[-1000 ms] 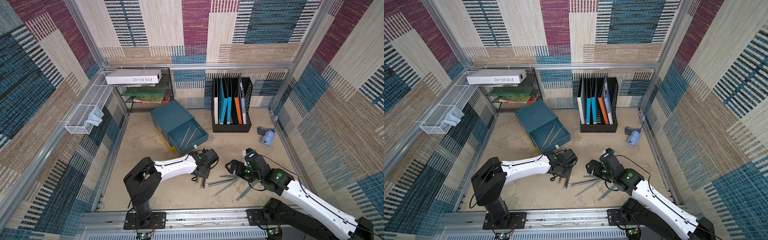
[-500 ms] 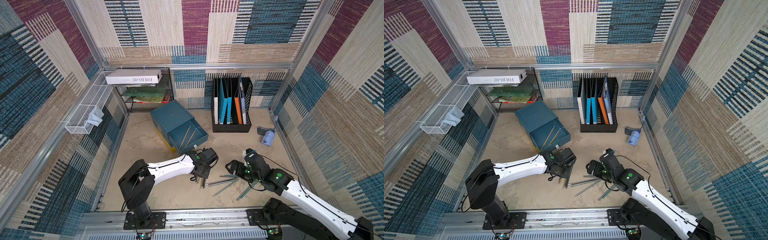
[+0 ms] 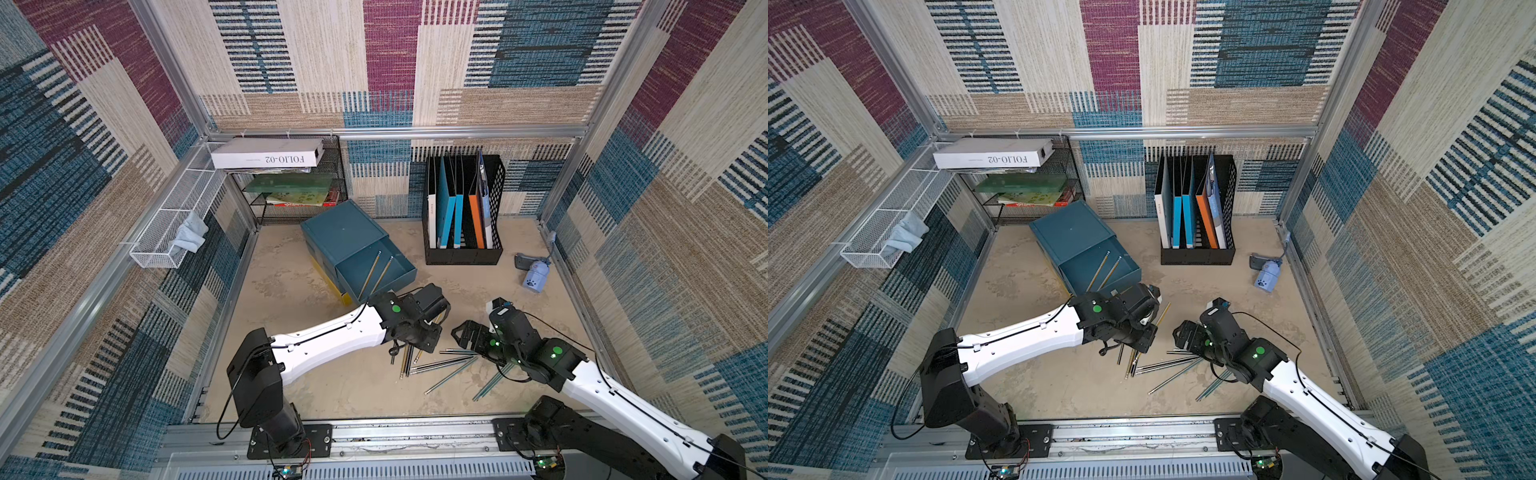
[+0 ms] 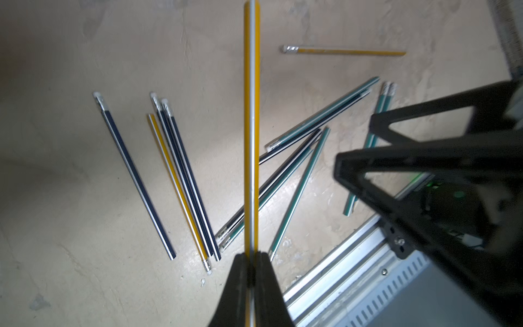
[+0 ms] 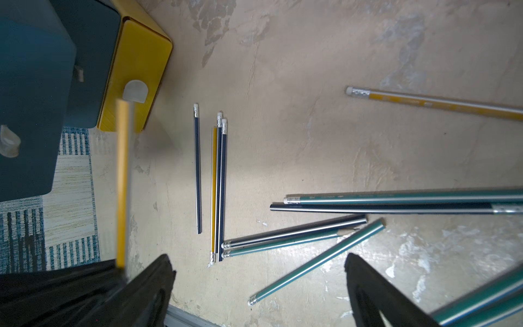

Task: Please place the pencils in the drawer according to their color
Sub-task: Pick up the pencil from the center of the board, then place the pencil in the drawer.

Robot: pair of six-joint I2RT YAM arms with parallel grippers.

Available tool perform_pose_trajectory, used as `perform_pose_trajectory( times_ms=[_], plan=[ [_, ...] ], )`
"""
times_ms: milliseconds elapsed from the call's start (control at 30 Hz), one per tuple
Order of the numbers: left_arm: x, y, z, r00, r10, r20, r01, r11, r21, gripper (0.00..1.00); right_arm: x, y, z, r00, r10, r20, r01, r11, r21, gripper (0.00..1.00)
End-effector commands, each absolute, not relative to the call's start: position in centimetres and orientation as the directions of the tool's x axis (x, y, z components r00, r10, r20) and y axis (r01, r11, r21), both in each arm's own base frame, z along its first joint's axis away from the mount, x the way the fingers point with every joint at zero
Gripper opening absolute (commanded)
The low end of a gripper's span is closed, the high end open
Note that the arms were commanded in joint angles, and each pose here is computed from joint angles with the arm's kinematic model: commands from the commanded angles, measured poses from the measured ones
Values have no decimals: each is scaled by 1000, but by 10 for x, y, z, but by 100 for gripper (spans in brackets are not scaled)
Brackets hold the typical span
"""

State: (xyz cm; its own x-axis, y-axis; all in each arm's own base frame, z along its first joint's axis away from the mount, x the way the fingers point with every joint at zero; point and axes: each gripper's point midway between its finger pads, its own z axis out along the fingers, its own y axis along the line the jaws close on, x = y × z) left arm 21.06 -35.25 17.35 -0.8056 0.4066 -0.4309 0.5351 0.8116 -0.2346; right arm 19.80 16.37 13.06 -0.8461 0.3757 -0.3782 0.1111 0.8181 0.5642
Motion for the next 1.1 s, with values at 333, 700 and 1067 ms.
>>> perform_pose_trajectory(
  times_ms=[333,700,1067],
  plan=[
    [304,-322,296,-663,254,-704,456,883,-111,0,203,169,139,-840,379,-390,92,806,585,98],
    [368,-232,306,-617,221,-755,307,951,28,0,209,172,145,-835,379,-399,84,804,588,98],
    [359,-203,271,-657,245,-713,293,954,57,0,212,175,148,-835,379,-399,80,801,593,98]
  ],
)
